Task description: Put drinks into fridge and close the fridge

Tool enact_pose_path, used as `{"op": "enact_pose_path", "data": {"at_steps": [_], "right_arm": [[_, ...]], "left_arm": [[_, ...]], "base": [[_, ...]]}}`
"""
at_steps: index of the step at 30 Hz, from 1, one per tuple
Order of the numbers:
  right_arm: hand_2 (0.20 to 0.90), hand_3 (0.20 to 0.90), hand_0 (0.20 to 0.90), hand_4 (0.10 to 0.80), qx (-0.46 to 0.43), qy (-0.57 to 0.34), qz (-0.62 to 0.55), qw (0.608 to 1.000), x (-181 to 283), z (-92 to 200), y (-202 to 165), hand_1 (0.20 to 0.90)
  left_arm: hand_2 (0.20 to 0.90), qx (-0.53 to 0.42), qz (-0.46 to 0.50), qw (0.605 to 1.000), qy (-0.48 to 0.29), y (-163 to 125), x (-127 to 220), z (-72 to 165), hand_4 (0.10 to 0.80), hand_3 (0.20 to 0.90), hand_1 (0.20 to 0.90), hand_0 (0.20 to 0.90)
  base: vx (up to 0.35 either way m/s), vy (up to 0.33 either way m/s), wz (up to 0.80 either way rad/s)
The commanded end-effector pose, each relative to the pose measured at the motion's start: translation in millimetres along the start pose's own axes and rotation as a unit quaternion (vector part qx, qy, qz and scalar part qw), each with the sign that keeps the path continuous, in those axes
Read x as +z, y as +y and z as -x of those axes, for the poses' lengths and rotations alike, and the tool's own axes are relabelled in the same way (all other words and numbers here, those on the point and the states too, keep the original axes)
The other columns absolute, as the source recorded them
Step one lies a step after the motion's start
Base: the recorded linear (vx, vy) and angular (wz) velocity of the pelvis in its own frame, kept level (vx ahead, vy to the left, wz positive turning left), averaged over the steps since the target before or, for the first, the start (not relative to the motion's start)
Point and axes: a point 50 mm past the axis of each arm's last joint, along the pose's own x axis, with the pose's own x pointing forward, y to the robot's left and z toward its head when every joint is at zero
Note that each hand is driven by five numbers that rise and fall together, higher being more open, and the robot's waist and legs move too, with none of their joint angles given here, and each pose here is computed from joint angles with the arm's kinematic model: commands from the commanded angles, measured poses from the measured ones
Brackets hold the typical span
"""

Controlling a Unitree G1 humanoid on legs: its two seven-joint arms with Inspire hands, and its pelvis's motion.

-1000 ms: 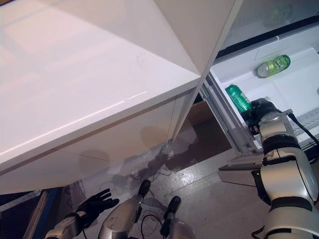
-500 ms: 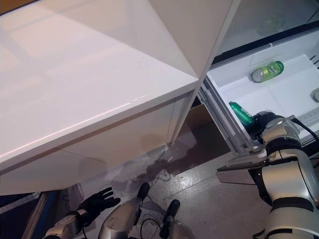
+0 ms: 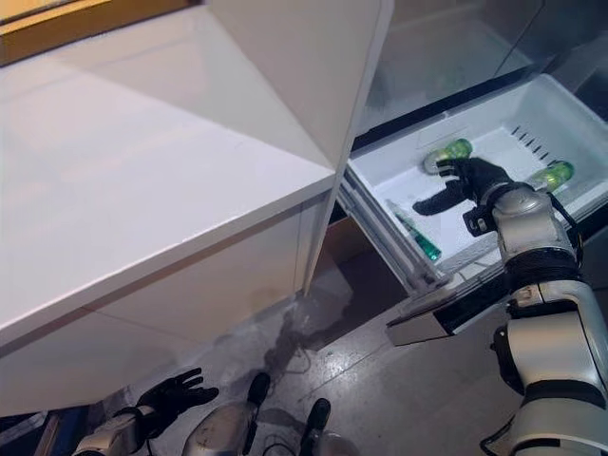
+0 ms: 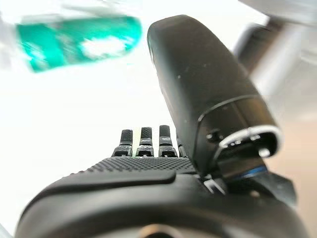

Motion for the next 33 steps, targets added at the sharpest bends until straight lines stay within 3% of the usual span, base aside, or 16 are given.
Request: {"op": "enact_pose_path", "data": {"at_steps": [1,4,7,12,19,25,33], "right_arm": [[0.900,0.900,0.900,0.800,-0.149,-0.121,0.004,0.981,38,32,-61,0.900],[0.900,0.900,0.900,0.800,-0.244,-0.208,-0.083,0.944,58,51,-77,0.900],[0.900,0.900,0.900,0.800,-0.321,-0.249,-0.203,0.891,49,64,-84,0.900],[0.900,0.900,0.900,0.800,-0.398,-0.222,-0.312,0.834,-3,71,-78,0.900],[0.900,0.900,0.900,0.800,-0.354,-0.154,-0.360,0.849,-61,66,-23,0.900],[0.900,0.900,0.900,0.800,-0.328,-0.163,-0.395,0.842,-60,57,-13,0.900],[0.900,0.900,0.900,0.800,-0.254,-0.172,-0.416,0.856,-44,36,-5,0.900]], "left_arm": [[0.900,0.015,-0.008,0.999,0.046,11,-32,9,0.800,0.900,0.900,0.900],[0.900,0.018,0.002,0.998,0.058,11,-43,10,0.800,0.900,0.900,0.900],[0.900,0.018,0.007,0.997,0.070,9,-52,11,0.800,0.900,0.900,0.900],[0.900,0.013,0.005,0.996,0.087,2,-61,9,0.800,0.900,0.900,0.900],[0.900,0.002,-0.007,0.997,0.080,-6,-53,4,0.800,0.900,0.900,0.900],[0.900,-0.018,-0.019,0.999,0.033,-23,-19,-7,0.800,0.900,0.900,0.900],[0.900,-0.004,-0.008,1.000,0.013,-24,-15,-7,0.800,0.900,0.900,0.900]], "base": [[0.005,0.014,-0.26],[-0.009,0.017,-0.26],[0.000,0.010,-0.25],[0.014,-0.010,-0.14],[0.016,-0.026,-0.20],[-0.105,0.027,-0.01],[-0.084,0.096,0.19]]}}
